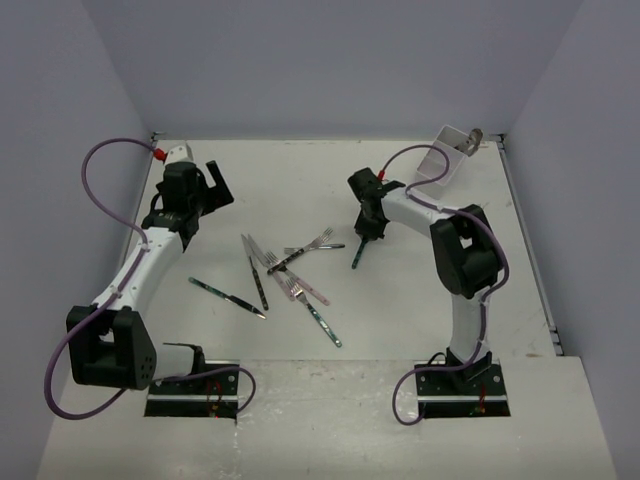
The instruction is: Sort the eating utensils into containers
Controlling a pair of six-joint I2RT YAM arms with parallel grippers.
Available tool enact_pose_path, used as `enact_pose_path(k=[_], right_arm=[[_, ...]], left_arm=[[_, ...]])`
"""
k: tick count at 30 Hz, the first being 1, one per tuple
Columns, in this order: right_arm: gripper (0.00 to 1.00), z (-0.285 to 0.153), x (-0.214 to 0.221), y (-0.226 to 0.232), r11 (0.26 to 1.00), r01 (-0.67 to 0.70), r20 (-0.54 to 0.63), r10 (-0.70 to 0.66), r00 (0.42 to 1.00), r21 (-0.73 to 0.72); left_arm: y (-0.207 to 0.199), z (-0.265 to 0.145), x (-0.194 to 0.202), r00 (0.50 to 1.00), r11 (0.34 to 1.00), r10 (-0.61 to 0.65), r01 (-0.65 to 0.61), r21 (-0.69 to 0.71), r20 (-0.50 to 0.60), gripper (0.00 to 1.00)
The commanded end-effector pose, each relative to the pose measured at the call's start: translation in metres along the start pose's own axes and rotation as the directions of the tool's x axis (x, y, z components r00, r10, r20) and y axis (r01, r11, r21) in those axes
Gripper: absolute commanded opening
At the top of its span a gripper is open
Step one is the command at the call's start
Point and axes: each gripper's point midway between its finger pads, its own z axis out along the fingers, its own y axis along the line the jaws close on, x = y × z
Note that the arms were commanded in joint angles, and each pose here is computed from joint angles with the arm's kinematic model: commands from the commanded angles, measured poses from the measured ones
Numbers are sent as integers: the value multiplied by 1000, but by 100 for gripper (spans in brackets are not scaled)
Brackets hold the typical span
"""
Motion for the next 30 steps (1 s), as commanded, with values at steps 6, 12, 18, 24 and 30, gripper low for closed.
enact_pose_path(k=[6,12,18,24,30], right_arm=[[0,-52,-50,15,980,93,272,-42,961,-176],[0,-99,-95,27,944,194,518,-28,855,-269],[0,-150,-164,17,941,273,745,-34,666,-201],[0,-206,-276,-19,962,215,899,57,434,-165],[0,-222,-364,-67,999,52,964,-9,264,-5]], left_arm=[[-2,-6,-17,998,1000,-23,22,7,63,100],[-2,-7,-20,997,1000,-19,19,6,71,100],[-6,-6,-24,996,1000,-6,4,24,90,100],[-9,-3,-33,994,999,10,-13,30,108,100],[-11,1,-45,990,999,23,-26,20,136,100]])
